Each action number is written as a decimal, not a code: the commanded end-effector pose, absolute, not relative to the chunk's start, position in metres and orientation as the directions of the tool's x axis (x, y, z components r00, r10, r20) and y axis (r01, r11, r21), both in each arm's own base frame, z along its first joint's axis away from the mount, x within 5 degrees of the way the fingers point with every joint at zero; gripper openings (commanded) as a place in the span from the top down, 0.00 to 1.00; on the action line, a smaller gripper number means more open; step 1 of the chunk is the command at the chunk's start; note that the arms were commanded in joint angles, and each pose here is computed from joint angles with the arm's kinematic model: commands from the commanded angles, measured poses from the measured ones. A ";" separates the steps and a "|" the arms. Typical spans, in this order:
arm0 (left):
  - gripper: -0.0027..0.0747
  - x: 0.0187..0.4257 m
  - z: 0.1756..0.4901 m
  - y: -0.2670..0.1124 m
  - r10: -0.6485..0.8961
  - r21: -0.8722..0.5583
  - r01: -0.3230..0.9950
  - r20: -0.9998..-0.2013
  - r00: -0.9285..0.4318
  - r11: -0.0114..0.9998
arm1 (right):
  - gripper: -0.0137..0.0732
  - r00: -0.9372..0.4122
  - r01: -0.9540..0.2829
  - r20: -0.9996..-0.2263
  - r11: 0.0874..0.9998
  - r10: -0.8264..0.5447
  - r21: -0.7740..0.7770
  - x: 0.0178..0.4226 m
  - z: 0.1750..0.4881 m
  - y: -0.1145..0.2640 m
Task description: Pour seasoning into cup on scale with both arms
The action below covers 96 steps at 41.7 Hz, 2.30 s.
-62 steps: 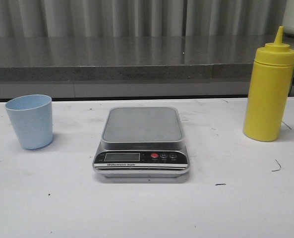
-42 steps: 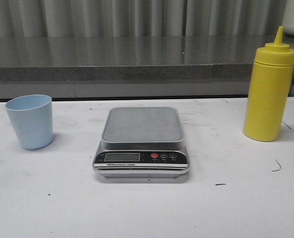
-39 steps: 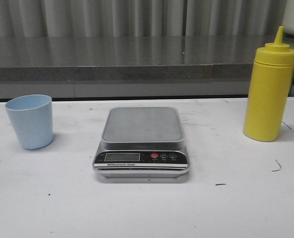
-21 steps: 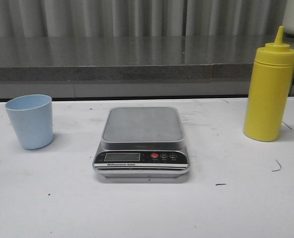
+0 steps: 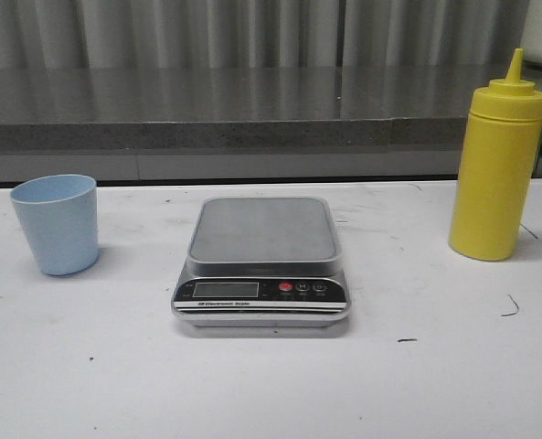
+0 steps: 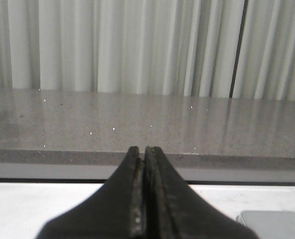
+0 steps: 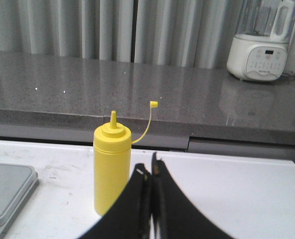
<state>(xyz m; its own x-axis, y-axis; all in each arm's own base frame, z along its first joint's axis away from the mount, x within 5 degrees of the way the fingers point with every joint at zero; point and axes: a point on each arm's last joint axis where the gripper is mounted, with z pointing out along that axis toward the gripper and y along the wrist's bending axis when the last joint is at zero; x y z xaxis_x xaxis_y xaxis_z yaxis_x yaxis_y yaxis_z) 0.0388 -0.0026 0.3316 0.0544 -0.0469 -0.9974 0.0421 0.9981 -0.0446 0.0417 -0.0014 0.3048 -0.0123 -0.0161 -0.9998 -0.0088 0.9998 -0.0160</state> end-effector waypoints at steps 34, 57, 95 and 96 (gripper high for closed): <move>0.44 0.109 0.322 -0.004 -0.050 -0.061 0.028 -0.956 -0.288 0.998 | 0.34 -0.272 -0.003 -0.960 0.998 -0.066 -0.067 0.076 0.299 -0.002; 0.30 0.195 0.332 -0.028 0.043 -0.052 0.132 -0.778 -0.627 0.990 | 0.22 -0.269 -0.003 -0.961 0.998 -0.066 -0.067 0.076 0.299 -0.002; 0.30 0.376 0.255 -0.051 0.072 -0.053 0.117 -0.523 -0.849 0.992 | 0.22 -0.269 -0.003 -0.961 0.998 -0.066 -0.067 0.076 0.299 -0.002; 0.30 0.379 0.252 -0.051 0.073 -0.053 0.117 -0.519 -0.852 0.992 | 0.22 -0.269 -0.003 -0.961 0.998 -0.066 -0.067 0.076 0.299 -0.002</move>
<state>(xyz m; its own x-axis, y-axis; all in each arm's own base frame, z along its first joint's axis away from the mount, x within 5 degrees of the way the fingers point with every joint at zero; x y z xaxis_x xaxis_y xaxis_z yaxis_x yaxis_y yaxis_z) 0.3696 -0.0466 0.2311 -0.8988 0.0850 -0.4300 0.1141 0.9926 -0.0421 0.0723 -0.0016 0.2852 -0.3533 -0.0457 -0.9344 -0.0051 0.9989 -0.0469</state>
